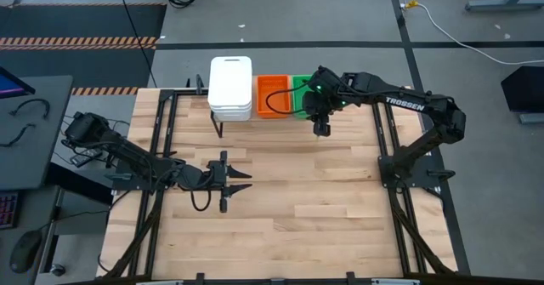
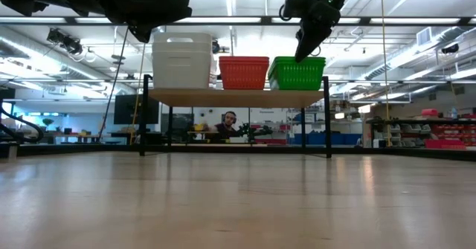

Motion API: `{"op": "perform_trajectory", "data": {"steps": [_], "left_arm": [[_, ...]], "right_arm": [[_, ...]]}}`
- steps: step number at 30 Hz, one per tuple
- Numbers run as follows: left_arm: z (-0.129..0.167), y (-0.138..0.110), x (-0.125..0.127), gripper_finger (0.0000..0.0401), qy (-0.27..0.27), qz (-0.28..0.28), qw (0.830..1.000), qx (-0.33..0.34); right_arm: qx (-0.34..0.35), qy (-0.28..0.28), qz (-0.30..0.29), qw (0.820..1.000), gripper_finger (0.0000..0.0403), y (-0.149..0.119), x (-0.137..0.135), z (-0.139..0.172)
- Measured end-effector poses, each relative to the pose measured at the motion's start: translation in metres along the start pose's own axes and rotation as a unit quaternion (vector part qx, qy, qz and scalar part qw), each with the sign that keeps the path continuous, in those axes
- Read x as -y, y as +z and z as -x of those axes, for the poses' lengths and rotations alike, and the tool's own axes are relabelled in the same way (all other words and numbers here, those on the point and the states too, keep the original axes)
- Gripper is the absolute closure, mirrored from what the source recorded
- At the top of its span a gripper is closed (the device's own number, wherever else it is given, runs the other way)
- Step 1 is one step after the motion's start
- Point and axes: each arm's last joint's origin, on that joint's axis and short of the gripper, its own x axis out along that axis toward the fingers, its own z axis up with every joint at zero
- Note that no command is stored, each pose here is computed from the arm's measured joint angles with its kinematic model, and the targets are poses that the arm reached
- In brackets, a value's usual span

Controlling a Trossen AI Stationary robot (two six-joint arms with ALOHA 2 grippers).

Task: Stack baskets on shelf by color
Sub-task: Adjust the stacked green bins, then return to Home Position

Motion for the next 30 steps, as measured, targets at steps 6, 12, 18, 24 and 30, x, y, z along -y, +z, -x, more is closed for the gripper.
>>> {"op": "perform_trajectory", "data": {"steps": [6, 12, 18, 24, 30], "left_arm": [[0.0, 0.0, 0.0, 0.028, 0.0, 0.0, 1.0, 0.0], [0.0, 0.0, 0.0, 0.028, 0.0, -0.008, 1.0, 0.0], [0.001, 0.005, 0.0, 0.028, 0.0, -0.031, 0.999, 0.019], [0.012, 0.015, -0.002, 0.028, -0.001, -0.037, 0.999, 0.03], [0.035, 0.026, -0.005, 0.0281, 0.012, -0.005, 1.0, 0.016]], "right_arm": [[0.016, -0.004, 0.011, 1.0, 0.0262, 0.005, -0.004, 0.0], [0.011, -0.045, 0.022, 0.999, 0.0262, 0.008, -0.01, 0.001], [0.045, -0.043, 0.016, 0.998, 0.0262, 0.014, -0.022, 0.029], [0.087, -0.014, -0.031, 0.996, 0.0262, 0.011, -0.042, 0.063], [0.07, 0.085, -0.055, 0.992, 0.0262, -0.002, -0.074, 0.068]]}}
